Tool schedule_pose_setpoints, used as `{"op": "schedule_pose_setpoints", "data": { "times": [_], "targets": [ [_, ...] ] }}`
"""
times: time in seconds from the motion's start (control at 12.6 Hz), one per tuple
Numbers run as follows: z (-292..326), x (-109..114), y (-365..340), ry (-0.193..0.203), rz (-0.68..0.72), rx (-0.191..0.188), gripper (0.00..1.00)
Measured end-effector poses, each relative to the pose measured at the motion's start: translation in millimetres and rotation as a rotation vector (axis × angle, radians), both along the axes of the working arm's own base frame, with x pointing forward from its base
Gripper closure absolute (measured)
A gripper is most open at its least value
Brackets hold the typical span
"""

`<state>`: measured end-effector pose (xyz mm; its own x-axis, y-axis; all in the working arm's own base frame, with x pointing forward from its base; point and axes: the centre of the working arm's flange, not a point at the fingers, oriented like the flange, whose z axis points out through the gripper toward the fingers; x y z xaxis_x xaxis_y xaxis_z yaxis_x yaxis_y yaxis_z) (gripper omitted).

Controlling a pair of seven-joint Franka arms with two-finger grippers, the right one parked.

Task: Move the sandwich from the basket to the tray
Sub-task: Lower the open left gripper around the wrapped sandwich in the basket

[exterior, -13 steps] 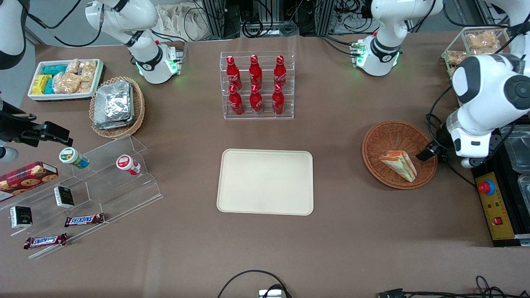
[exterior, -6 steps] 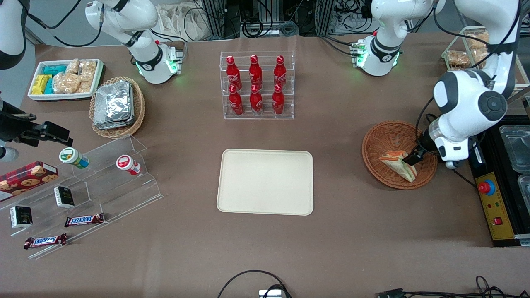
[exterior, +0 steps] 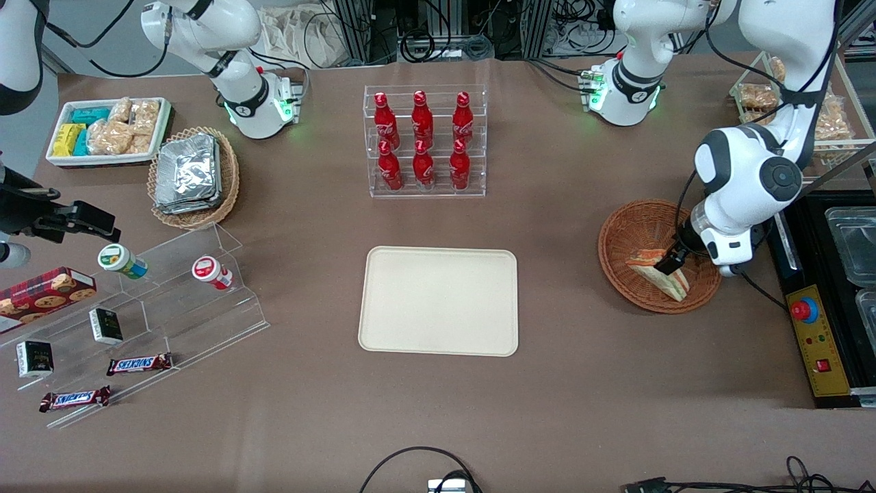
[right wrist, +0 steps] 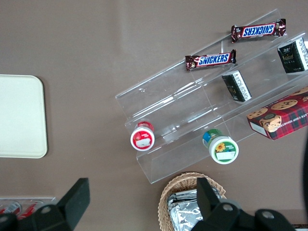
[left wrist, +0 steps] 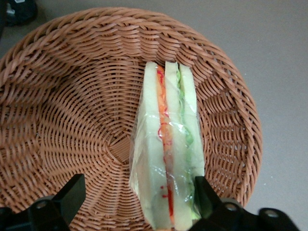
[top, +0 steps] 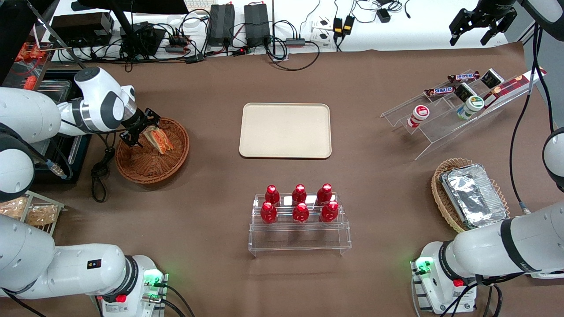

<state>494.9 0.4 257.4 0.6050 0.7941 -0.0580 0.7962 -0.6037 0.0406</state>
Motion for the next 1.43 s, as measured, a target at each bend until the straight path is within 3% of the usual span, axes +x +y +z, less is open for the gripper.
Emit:
{"op": "schedule_pose_setpoints", "data": {
  "times": [0.4,0.63,0.79,1.43],
  "targets": [
    [12.1,2.8,-2.4,0.0,-0.006,-0.003,0.0],
    [65.2,28.0,-5.9,0.059,-0.024,-0.02,0.0],
    [87.9,40.8,-7.1,0.071,-0.034,-0.026,0.0],
    [4.3,34.6,-5.0,0.12,-0.06,-0.029,0.0]
  ]
}}
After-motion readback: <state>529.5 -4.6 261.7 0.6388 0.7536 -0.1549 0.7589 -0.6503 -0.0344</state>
